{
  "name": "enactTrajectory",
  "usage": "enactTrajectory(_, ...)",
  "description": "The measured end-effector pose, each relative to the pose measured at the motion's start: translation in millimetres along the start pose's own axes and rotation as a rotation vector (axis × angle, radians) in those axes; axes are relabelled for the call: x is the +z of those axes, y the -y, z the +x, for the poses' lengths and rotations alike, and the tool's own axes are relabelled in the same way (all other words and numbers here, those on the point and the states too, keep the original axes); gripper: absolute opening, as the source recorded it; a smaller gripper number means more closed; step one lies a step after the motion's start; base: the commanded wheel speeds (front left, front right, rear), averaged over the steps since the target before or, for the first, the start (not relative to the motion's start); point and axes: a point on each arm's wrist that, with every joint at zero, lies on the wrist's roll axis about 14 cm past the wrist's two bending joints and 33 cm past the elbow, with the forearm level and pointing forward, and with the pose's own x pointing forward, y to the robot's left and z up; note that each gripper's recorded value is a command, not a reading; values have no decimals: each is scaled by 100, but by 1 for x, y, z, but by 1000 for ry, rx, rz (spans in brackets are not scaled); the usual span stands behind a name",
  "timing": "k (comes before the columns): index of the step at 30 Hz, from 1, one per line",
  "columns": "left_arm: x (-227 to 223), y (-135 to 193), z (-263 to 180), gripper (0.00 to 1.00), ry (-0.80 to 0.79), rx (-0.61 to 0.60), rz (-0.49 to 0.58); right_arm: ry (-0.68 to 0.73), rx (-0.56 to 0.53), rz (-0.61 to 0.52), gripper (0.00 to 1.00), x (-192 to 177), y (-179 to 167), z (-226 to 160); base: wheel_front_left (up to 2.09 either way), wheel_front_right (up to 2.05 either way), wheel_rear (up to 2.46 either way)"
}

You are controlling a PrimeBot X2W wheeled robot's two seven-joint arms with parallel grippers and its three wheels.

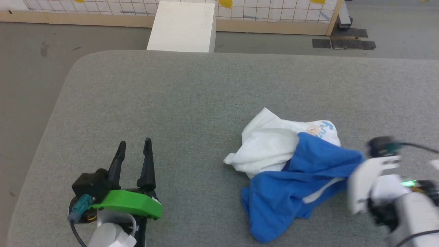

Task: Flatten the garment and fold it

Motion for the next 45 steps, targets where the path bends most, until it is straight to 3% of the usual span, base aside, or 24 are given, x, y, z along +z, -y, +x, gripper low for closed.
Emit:
enactTrajectory(4, 0, 4, 1, 100, 2, -16, 15, 108, -156, 65, 0, 21, 66, -18, 0, 0, 0)
enactTrajectory(5, -1, 7, 1, 100, 1, -25, 11, 132, -242, 93, 0, 24, 98, -30, 0, 0, 0)
enactTrajectory(9, 0, 9, 1, 100, 5, -30, 9, 107, -290, 144, 0, 8, 111, -37, 0, 0, 0)
enactTrajectory(10, 1, 10, 1, 100, 6, -32, 8, 104, -280, 161, 28, 3, 106, -37, 0, 0, 0)
enactTrajectory(11, 1, 11, 1, 100, 6, -35, 6, 116, -273, 176, 100, 2, 103, -37, 0, 0, 0)
enactTrajectory(17, -14, 41, -2, 100, -86, -127, -35, 309, -289, 266, 100, 29, 111, -63, 0, 0, 0)
enactTrajectory(23, -36, 137, -12, 100, -352, -437, -78, 342, -357, 304, 100, 15, 130, -85, 0, 0, 0)
enactTrajectory(28, -72, 205, -55, 100, -693, -695, -41, 332, -389, 330, 100, 2, 138, -92, 0, 0, 0)
enactTrajectory(32, -105, 205, -77, 100, -880, -761, 114, 324, -398, 345, 100, -5, 142, -95, 0, 0, 0)
enactTrajectory(37, -138, 185, -76, 100, -970, -725, 286, 320, -400, 361, 100, -11, 143, -94, 0, 0, 0)
enactTrajectory(43, -170, 182, -93, 100, -1083, -741, 322, 303, -405, 381, 100, -21, 146, -91, 0, 0, 0)
enactTrajectory(44, -172, 185, -93, 63, -1084, -753, 320, 298, -407, 383, 100, -23, 146, -90, 0, 0, 0)
enactTrajectory(45, -171, 189, -92, 6, -1074, -763, 302, 292, -409, 384, 100, -25, 147, -90, 0, 0, 0)
